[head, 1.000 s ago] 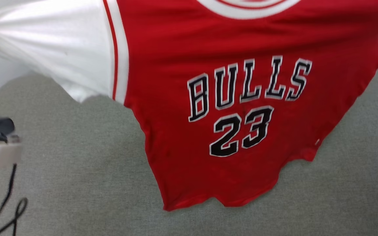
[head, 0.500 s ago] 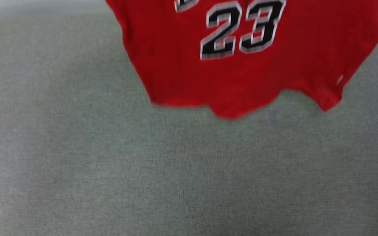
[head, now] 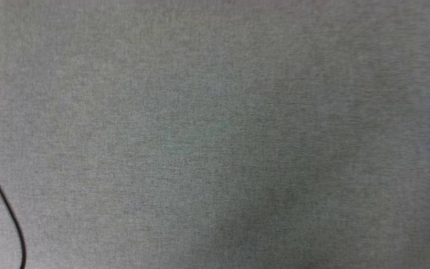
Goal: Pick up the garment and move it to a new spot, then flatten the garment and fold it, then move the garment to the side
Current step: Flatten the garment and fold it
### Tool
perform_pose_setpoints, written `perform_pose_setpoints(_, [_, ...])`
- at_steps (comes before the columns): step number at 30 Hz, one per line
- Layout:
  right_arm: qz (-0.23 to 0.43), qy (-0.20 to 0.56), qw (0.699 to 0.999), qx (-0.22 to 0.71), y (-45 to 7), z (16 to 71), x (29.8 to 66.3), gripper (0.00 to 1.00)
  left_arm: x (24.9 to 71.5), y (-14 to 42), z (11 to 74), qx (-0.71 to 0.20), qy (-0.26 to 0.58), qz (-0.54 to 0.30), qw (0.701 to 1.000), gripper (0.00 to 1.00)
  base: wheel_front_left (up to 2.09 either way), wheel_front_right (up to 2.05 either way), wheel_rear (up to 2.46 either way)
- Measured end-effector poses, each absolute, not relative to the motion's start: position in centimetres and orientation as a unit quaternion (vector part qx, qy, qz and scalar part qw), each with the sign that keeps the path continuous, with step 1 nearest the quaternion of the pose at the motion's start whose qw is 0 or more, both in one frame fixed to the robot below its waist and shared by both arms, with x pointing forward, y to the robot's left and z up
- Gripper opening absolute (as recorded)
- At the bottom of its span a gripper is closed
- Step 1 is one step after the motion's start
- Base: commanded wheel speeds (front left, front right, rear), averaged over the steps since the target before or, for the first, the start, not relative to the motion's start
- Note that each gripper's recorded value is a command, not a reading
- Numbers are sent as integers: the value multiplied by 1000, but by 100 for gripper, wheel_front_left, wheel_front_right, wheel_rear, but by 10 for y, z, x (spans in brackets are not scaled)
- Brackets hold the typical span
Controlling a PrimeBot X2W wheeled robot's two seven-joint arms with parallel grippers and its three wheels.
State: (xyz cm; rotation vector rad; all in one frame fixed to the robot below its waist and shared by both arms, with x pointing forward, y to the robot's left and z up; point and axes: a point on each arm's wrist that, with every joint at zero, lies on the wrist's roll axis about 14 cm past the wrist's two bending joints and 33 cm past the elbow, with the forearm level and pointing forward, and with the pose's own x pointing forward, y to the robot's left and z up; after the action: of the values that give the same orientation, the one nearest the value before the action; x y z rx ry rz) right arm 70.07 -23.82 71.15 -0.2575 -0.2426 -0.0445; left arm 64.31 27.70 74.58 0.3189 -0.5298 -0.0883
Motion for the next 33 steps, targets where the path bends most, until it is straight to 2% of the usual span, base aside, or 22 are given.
perform_pose_setpoints(1, [-20, -116, 985, -124, -233, 697, 714, 0, 655, 281, 735, 159, -255, -38, 953, 0, 0, 0, 0])
perform_pose_setpoints(6, [-7, -99, 989, -111, -219, 658, 737, 0, 674, 293, 703, 171, -225, -27, 959, 0, 0, 0, 0])
perform_pose_setpoints(14, [7, -53, 995, -87, -211, 604, 736, 0, 674, 289, 646, 138, -162, -41, 976, 0, 0, 0, 0])
perform_pose_setpoints(24, [20, 24, 998, -56, -209, 550, 690, 0, 615, 270, 577, 84, -85, -67, 991, 0, 0, 0, 0])
perform_pose_setpoints(33, [52, 107, 993, -17, -199, 494, 604, 0, 515, 256, 513, 41, -1, -77, 996, 0, 0, 0, 0])
